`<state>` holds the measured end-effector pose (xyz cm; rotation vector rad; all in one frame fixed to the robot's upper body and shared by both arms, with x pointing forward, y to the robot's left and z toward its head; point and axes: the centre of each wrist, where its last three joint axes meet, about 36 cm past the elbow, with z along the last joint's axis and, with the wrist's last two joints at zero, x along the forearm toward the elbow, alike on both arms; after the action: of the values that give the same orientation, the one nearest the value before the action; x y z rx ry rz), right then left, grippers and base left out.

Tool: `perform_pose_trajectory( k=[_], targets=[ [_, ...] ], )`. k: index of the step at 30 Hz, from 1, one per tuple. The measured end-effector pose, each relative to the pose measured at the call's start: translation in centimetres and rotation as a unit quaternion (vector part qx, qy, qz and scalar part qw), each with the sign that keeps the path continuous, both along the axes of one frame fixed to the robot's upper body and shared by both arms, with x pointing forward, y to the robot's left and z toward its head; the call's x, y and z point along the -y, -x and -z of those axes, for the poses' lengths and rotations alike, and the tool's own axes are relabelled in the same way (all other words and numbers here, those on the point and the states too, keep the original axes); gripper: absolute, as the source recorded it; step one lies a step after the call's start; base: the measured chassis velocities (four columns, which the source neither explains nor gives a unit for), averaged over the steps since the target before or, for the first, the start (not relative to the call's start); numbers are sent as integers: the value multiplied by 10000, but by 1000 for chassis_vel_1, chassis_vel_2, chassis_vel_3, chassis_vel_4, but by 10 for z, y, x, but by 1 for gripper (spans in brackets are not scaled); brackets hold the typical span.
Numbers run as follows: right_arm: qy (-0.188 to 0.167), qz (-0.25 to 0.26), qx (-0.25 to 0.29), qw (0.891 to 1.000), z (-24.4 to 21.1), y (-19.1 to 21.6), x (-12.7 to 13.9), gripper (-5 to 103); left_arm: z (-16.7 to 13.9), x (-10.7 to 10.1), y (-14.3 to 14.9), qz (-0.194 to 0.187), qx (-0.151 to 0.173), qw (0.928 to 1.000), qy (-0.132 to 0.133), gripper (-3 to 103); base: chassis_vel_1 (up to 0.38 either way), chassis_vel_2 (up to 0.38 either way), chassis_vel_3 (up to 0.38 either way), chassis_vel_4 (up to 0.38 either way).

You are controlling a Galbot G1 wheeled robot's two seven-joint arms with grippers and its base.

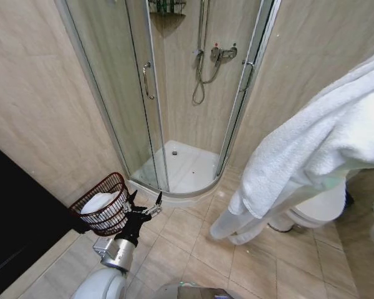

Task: Discard the used towel into the hamper.

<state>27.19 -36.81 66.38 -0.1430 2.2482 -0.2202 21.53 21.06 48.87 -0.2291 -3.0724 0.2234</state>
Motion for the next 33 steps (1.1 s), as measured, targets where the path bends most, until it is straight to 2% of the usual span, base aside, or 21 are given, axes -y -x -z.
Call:
perform_pose_trajectory(
  k=[15,19,33],
  targets=[
    [-78,-383,104,9992,1,-3,-9,9,0,0,0,0,0,10000,0,100,0,0,0,0],
    [-195,-490,160,9985,1,-1,-11,9,0,0,0,0,0,10000,0,100,0,0,0,0],
    [-182,-508,333,9980,-3,0,-8,9,0,0,0,0,0,10000,0,100,0,0,0,0]
  ],
)
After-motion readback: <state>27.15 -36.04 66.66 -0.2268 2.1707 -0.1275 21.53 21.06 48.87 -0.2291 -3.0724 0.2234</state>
